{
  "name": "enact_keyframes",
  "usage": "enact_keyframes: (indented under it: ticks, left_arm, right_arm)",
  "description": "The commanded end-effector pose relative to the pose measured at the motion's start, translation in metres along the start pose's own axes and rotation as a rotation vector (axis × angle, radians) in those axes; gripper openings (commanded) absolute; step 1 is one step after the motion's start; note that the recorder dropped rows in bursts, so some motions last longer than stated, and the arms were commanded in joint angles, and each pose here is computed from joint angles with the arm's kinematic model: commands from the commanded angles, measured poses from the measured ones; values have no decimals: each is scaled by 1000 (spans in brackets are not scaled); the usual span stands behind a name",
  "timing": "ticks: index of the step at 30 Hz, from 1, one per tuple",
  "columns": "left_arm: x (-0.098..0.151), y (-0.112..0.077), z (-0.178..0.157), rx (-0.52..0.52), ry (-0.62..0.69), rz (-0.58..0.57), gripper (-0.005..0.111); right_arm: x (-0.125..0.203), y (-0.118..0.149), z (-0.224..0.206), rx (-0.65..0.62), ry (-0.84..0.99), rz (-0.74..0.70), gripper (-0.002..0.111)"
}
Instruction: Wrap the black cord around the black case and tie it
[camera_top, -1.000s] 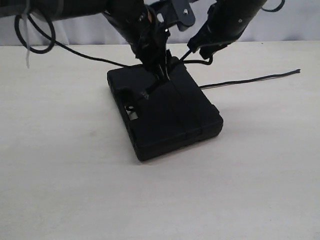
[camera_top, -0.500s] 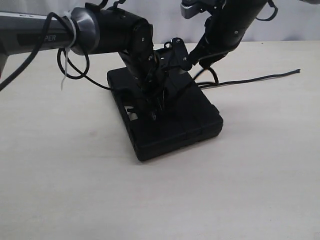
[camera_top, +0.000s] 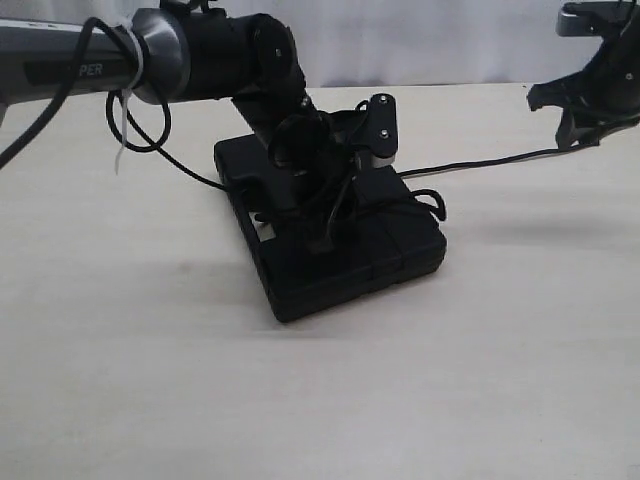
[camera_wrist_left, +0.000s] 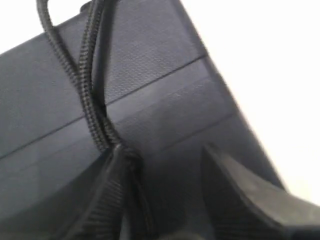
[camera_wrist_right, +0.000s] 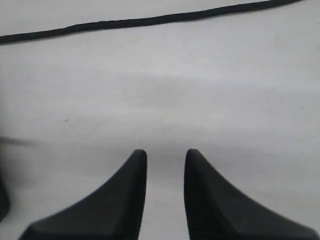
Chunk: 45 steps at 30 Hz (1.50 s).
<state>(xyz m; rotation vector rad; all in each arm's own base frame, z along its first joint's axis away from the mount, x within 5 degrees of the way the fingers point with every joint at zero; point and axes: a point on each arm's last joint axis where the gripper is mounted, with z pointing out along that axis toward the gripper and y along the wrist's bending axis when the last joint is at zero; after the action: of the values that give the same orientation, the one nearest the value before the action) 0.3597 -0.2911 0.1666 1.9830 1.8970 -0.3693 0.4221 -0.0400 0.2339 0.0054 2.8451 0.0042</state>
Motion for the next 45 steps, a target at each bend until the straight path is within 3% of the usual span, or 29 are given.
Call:
enact_keyframes:
  ticks: [1, 5, 8, 12, 17, 21, 25, 29, 33, 45]
  left_arm:
    - [8, 11, 16, -89, 28, -17, 42]
    - [12, 16, 15, -147, 68, 4, 17]
    - [16, 18, 14, -156, 94, 27, 0]
    - [19, 23, 13, -179, 91, 33, 0]
    - [17, 30, 6, -246, 51, 18, 0]
    - [3, 29, -24, -288, -6, -1, 0]
    - [-4, 28, -41, -319, -32, -5, 0]
    - [-4, 28, -42, -319, -33, -4, 0]
    - [-3, 29, -42, -323, -27, 2, 0]
    - [-4, 30, -43, -339, -34, 8, 0]
  right_arm:
    - [1, -13, 7, -8, -71, 43, 26]
    - [1, -26, 25, -12, -61, 91, 28]
    - [2, -42, 38, -13, -66, 147, 37]
    - [5, -66, 52, -51, -80, 249, 48]
    - [5, -89, 64, -129, -104, 345, 47]
    - [1, -104, 68, -287, -181, 565, 47]
    - [-5, -91, 122, -496, -219, 730, 47]
    - [-20, -65, 161, -555, -231, 705, 47]
    - [-36, -51, 162, -529, -270, 581, 47]
    - [-68, -51, 127, -188, -243, 337, 47]
